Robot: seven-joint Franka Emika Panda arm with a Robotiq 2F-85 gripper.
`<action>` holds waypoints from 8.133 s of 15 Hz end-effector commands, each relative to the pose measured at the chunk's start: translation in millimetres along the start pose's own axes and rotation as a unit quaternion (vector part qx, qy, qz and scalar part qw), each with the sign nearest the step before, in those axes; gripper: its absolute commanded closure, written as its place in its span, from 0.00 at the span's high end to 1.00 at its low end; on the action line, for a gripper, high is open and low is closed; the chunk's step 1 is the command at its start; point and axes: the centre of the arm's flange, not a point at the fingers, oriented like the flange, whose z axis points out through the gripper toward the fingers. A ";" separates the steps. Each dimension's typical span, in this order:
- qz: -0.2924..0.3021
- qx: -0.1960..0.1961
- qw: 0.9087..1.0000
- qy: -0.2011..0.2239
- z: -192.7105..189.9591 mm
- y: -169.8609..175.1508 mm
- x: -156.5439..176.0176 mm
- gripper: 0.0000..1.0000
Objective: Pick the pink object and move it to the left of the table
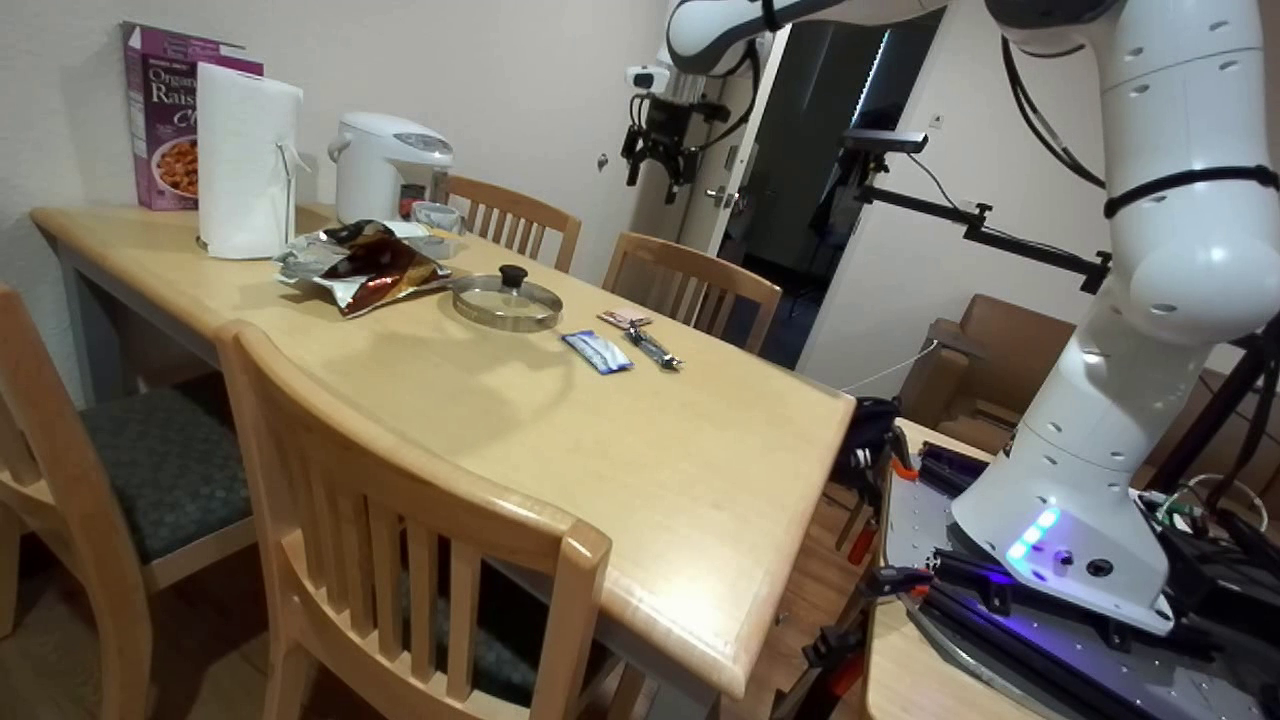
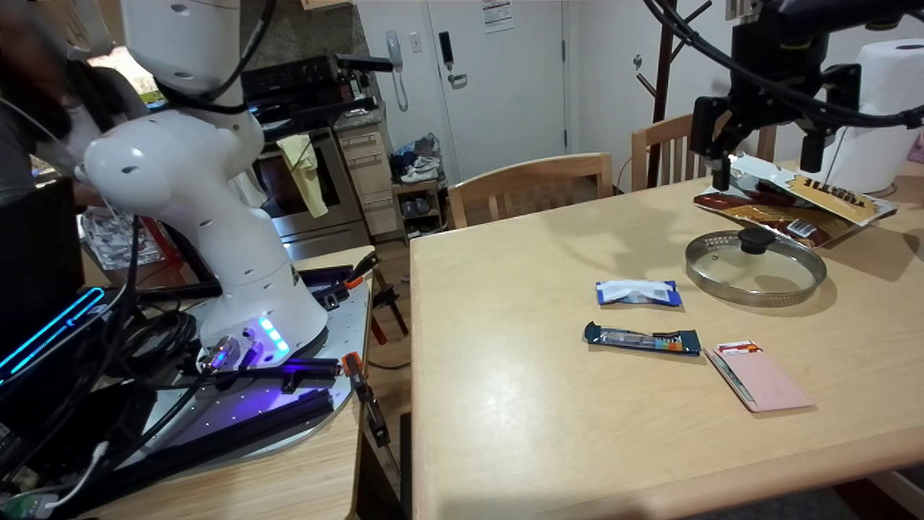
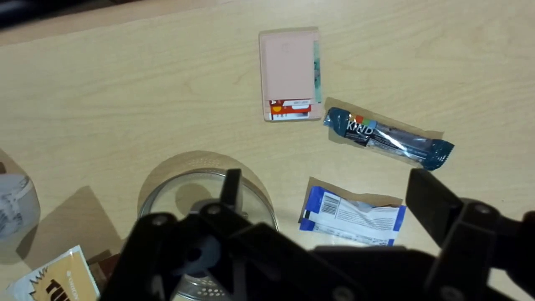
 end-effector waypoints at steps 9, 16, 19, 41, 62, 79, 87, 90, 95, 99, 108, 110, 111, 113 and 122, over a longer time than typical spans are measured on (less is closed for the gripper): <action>-0.021 0.044 0.998 0.032 75.8 1.9 0.3 1.00; -0.014 0.056 0.997 0.047 112.3 12.8 -2.2 1.00; -0.010 0.062 0.997 0.046 127.5 14.6 -3.2 1.00; 0.006 0.114 0.992 0.060 220.2 3.2 -14.1 1.00; -0.032 0.063 0.996 0.053 210.0 21.4 -16.5 1.00; -0.022 0.089 0.994 0.060 263.1 12.3 -15.7 0.59; -0.021 0.084 0.994 0.059 259.2 12.8 -16.6 0.98; -0.021 0.087 0.994 0.060 263.5 9.7 -16.9 1.00; -0.021 0.093 0.994 0.061 271.0 7.1 -17.3 1.00; -0.020 0.089 0.994 0.061 270.6 8.7 -17.5 0.67; -0.017 0.073 0.995 0.059 254.9 8.1 -21.0 0.39; -0.020 0.071 0.996 0.055 251.0 6.7 -19.9 0.39; -0.022 0.070 0.996 0.053 248.3 5.7 -18.7 0.39; -0.022 0.066 0.996 0.049 238.2 4.1 -17.0 0.39; -0.034 -0.002 0.999 0.029 155.9 -1.9 -10.1 0.39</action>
